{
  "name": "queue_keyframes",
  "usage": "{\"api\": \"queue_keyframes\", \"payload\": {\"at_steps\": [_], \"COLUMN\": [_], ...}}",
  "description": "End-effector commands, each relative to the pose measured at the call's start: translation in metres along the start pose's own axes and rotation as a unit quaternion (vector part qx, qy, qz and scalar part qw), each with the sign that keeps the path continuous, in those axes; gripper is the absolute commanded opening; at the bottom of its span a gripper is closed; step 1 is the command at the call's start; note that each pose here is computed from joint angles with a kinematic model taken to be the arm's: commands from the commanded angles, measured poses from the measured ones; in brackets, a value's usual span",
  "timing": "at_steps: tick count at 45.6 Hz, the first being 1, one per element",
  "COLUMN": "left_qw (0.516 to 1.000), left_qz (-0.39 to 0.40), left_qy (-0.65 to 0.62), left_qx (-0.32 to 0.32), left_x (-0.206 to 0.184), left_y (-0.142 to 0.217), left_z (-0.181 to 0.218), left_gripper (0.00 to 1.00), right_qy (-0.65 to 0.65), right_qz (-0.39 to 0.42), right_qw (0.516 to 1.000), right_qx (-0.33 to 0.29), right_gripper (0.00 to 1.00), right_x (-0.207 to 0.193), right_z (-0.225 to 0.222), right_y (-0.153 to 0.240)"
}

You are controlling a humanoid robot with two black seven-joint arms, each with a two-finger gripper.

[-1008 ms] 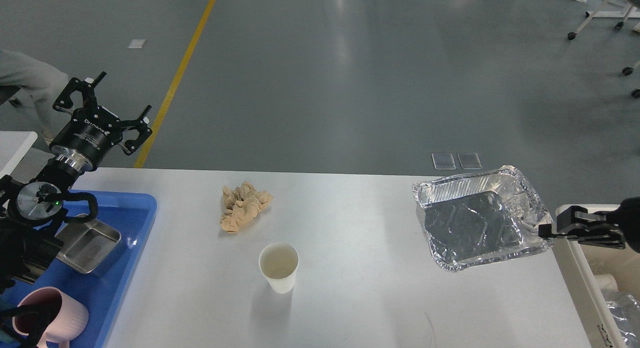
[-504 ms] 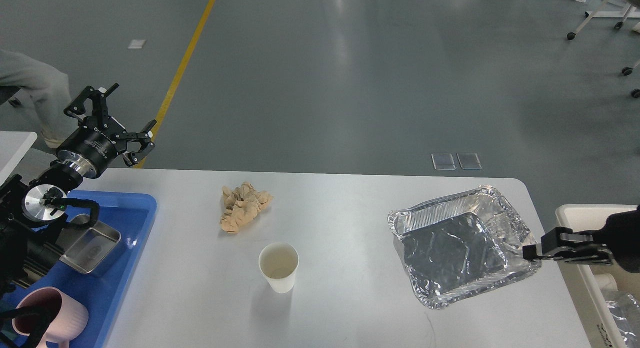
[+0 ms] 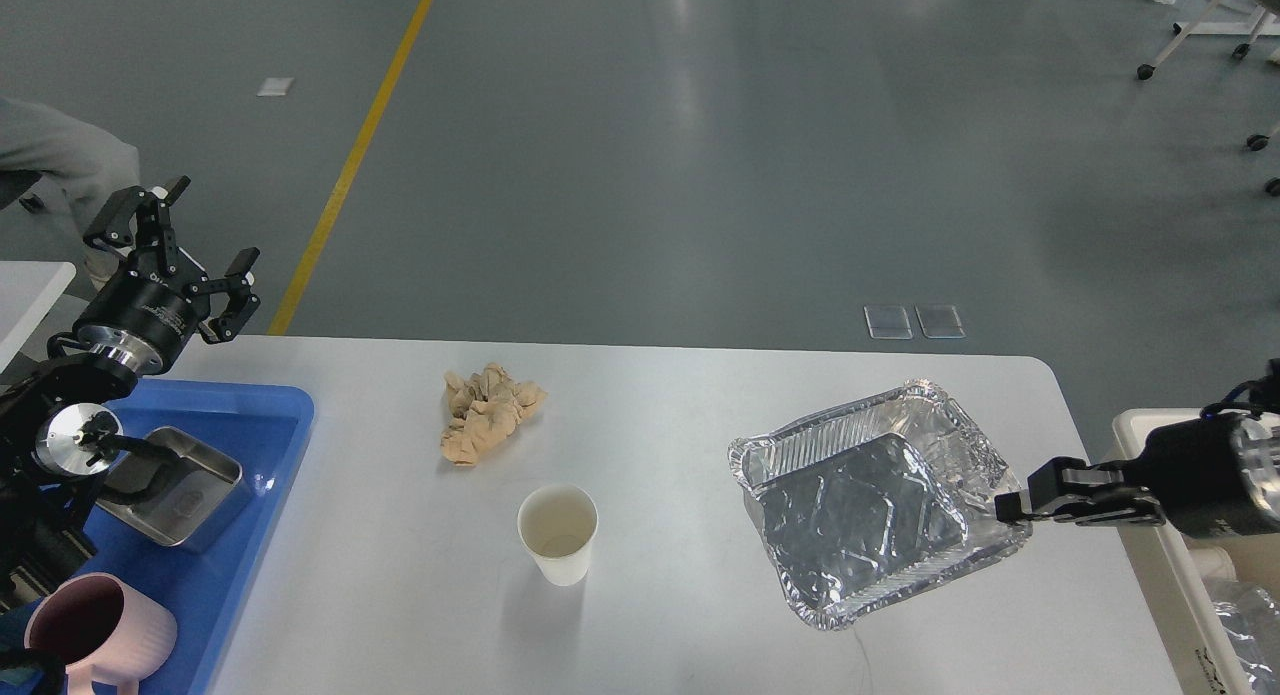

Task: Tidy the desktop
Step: 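Reach the left gripper toward the paper cup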

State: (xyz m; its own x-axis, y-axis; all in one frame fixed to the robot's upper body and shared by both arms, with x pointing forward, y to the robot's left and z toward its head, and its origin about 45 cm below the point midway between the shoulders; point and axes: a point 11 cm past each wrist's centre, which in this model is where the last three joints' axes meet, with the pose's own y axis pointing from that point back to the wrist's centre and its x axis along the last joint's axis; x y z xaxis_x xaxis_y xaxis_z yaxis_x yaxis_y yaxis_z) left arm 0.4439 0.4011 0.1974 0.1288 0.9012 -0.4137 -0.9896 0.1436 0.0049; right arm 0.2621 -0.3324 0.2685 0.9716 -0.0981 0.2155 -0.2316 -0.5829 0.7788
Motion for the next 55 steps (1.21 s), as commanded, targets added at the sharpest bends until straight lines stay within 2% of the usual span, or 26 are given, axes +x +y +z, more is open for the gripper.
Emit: {"api": "queue_keyframes", "payload": {"at_steps": [1,6,11,14,20,25,36,48,55], "left_qw": [1.0,0.997,0.976,0.961,0.948,0.938,0.864,0.802,0.783], "left_qz": [-0.003,0.012,-0.032,-0.031,-0.032,-0.062,-0.153,-0.244,-0.247], "left_qy": [-0.013,-0.077,-0.202,-0.258,-0.295,-0.314,-0.422,-0.468,-0.491], "left_qx": [-0.001,0.019,0.079,0.098,0.113,0.135,0.228,0.279,0.29], "left_x": [-0.011,-0.023,-0.047,-0.056,-0.069,-0.076,-0.084,-0.081,-0.072], "left_y": [-0.006,-0.01,-0.007,-0.005,0.004,0.022,0.072,0.116,0.128], "left_z": [0.001,0.001,-0.011,-0.016,-0.021,-0.029,-0.051,-0.022,0.006], "left_gripper": [0.96,0.96,0.93,0.93,0.94,0.94,0.94,0.95,0.95], "right_qy": [0.001,0.001,0.001,0.001,0.001,0.002,0.004,0.005,0.007], "right_qz": [0.001,0.002,0.004,0.004,0.008,0.01,0.019,0.023,0.03], "right_qw": [1.0,1.0,1.0,1.0,1.0,1.0,1.0,1.0,1.0], "right_qx": [0.0,-0.001,-0.001,-0.001,-0.002,-0.002,-0.001,0.0,0.003], "right_gripper": [0.0,0.0,0.0,0.0,0.0,0.0,0.0,0.0,0.0], "right_x": [0.001,0.001,0.001,0.001,0.003,0.005,0.008,0.009,0.012], "right_z": [0.0,0.0,0.0,0.0,0.0,0.0,-0.001,-0.001,-0.004], "right_y": [0.001,0.002,0.002,0.002,0.003,0.004,0.006,0.004,0.005]}}
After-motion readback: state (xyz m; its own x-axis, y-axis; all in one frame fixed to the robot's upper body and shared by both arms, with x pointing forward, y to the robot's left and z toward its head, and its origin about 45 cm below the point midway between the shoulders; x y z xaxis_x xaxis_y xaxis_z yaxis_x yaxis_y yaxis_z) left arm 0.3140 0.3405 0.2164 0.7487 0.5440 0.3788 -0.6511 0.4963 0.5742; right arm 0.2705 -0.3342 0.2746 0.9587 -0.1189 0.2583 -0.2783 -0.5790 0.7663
